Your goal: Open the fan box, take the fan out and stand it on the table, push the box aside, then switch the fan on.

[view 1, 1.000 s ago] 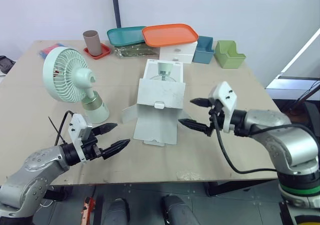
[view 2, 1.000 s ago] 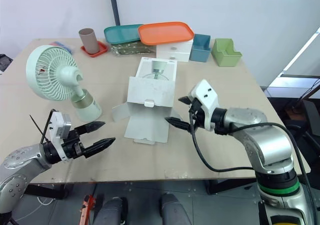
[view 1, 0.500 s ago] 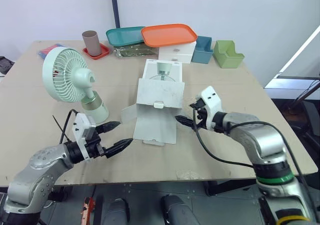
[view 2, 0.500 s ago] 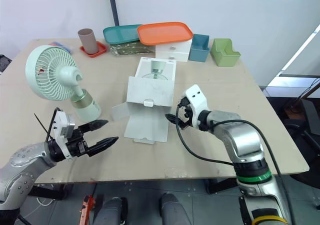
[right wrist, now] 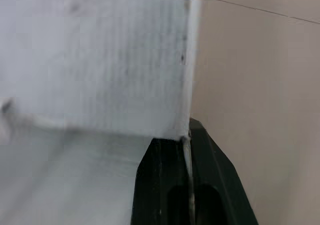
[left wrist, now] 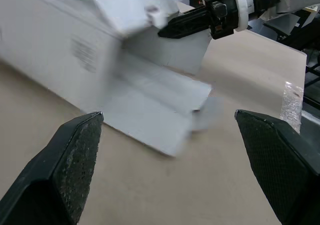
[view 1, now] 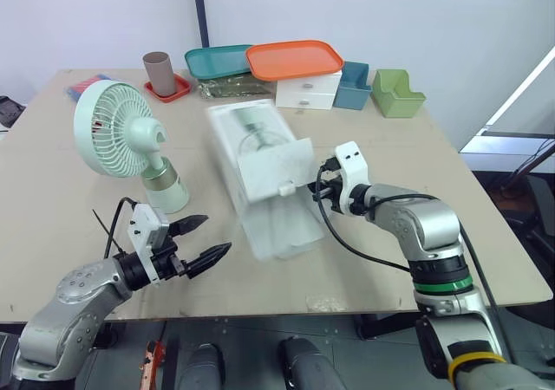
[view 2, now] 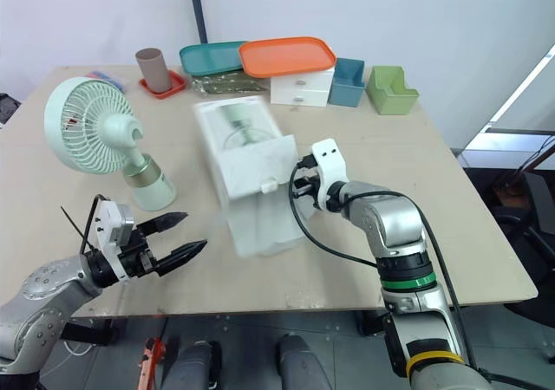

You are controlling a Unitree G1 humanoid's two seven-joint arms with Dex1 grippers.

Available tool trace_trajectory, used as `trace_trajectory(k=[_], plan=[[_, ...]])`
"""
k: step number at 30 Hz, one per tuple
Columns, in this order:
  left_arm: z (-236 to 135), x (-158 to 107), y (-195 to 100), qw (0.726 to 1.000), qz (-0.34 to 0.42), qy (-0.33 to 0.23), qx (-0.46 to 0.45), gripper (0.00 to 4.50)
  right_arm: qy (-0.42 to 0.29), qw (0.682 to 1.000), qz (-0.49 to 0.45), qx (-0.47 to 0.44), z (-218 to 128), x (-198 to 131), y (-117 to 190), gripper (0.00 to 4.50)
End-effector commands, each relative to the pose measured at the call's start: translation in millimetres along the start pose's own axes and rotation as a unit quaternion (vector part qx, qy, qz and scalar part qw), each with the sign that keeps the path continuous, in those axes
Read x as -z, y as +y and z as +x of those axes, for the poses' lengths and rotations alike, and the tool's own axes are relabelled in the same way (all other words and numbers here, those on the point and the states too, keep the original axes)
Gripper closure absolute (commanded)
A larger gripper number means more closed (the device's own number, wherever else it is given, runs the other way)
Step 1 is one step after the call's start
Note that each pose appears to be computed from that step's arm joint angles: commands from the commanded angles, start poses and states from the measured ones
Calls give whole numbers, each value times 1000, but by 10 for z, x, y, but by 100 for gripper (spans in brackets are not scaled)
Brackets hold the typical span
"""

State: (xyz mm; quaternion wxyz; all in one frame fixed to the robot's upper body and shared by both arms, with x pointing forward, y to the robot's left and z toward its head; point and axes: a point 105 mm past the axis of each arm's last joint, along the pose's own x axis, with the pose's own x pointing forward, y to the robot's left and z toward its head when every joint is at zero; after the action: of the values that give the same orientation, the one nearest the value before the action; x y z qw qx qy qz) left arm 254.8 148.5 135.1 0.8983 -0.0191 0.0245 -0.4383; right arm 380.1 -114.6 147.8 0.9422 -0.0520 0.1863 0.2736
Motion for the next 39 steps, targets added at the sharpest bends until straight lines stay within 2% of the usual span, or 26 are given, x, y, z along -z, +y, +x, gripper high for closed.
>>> trace_trajectory(k=[1, 4, 10, 13, 17, 25, 28, 33, 35, 36, 39], plan=[[-13, -91, -34, 1000, 25, -13, -1, 0, -2, 998, 18, 66, -83, -23, -314, 446], [-8, -72, -42, 1000, 23, -12, -1, 0, -2, 994, 24, 106, -161, -16, -513, 446], [2, -56, -57, 1000, 23, -10, 3, 0, -4, 990, 31, 138, -252, -14, -690, 446], [16, -42, -57, 1000, 22, -8, 8, 0, -9, 979, 37, 200, -498, -18, -1024, 446], [28, -49, -39, 1000, 25, -9, 10, 0, -9, 962, 45, 271, -812, 16, -1307, 446], [58, -28, -40, 999, 23, -5, 23, 0, -21, 932, 60, 357, -1304, -16, -1590, 446], [91, -34, -30, 999, 24, -7, 26, 0, -16, 935, 52, 351, -1301, 5, -1578, 368], [111, -35, -21, 999, 24, -7, 30, 0, -40, 956, 34, 289, -1249, -177, -1337, 128], [111, -35, -21, 999, 25, -6, 31, 0, -23, 970, 11, 241, -1264, -134, -1185, 33], [111, -35, -22, 999, 25, -6, 31, 0, -14, 975, 1, 224, -1279, -106, -1133, 5], [110, -36, -21, 999, 25, -6, 31, 0, -8, 976, -9, 216, -1368, -69, -1134, 5]])
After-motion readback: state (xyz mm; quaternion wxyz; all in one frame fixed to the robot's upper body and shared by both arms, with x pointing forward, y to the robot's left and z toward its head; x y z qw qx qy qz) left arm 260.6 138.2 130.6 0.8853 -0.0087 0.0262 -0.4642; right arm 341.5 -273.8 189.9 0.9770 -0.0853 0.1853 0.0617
